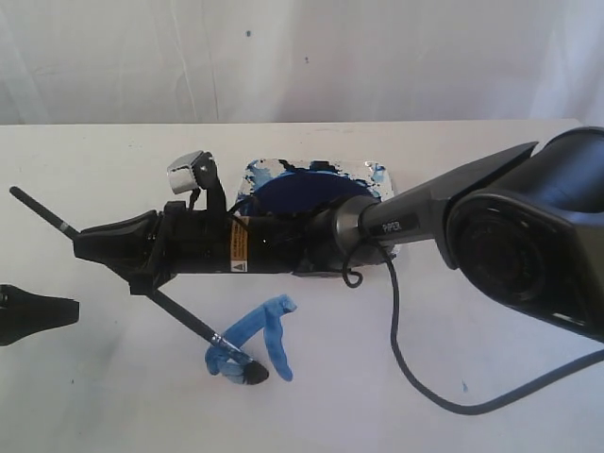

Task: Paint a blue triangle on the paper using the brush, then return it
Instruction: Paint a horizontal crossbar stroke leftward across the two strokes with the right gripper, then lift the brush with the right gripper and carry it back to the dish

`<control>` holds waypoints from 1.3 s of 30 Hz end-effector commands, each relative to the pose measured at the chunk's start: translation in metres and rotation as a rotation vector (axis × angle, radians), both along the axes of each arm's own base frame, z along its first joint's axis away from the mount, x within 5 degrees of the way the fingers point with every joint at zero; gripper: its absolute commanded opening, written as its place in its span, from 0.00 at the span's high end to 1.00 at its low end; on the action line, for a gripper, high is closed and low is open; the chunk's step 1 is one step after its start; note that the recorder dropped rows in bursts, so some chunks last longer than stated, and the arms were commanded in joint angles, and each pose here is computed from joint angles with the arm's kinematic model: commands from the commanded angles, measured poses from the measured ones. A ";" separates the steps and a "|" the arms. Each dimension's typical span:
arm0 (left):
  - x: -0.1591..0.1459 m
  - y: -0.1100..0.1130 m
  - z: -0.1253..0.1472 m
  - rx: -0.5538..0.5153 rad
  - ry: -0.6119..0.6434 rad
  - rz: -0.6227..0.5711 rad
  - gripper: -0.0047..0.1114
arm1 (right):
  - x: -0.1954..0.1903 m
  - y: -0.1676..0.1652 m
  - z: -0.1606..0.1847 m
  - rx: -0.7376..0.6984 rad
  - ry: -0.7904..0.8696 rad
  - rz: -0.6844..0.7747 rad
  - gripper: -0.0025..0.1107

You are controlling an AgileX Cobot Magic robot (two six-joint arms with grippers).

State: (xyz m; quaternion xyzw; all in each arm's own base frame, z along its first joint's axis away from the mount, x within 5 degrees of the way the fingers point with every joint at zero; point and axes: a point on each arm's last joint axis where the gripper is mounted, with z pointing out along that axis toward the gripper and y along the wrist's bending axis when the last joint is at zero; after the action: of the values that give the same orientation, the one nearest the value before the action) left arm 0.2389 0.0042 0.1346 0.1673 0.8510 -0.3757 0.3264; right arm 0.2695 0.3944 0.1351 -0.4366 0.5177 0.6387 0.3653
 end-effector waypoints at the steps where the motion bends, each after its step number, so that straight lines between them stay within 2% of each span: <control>1: -0.001 -0.001 0.002 0.000 -0.012 -0.007 0.96 | 0.006 -0.008 -0.003 -0.030 0.002 0.026 0.98; 13: -0.001 -0.004 0.002 0.002 -0.015 -0.020 0.96 | 0.007 -0.035 -0.006 -0.077 0.055 -0.016 0.98; 19: -0.003 -0.034 -0.005 -0.006 0.014 -0.149 0.96 | 0.009 -0.035 -0.005 -0.067 0.065 -0.031 0.98; 23: -0.003 -0.045 -0.017 0.054 0.069 -0.170 0.96 | 0.009 -0.035 -0.005 -0.067 0.065 -0.031 0.98; 39: -0.002 -0.044 -0.027 0.077 0.152 -0.118 0.96 | 0.014 -0.034 0.001 -0.027 0.095 -0.085 0.98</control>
State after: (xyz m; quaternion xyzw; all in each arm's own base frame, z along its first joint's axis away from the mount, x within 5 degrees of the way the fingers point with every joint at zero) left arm 0.2379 -0.0383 0.1075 0.2052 0.8725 -0.3755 0.2359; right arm 0.2803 0.3634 0.1271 -0.3950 0.5681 0.6314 0.3500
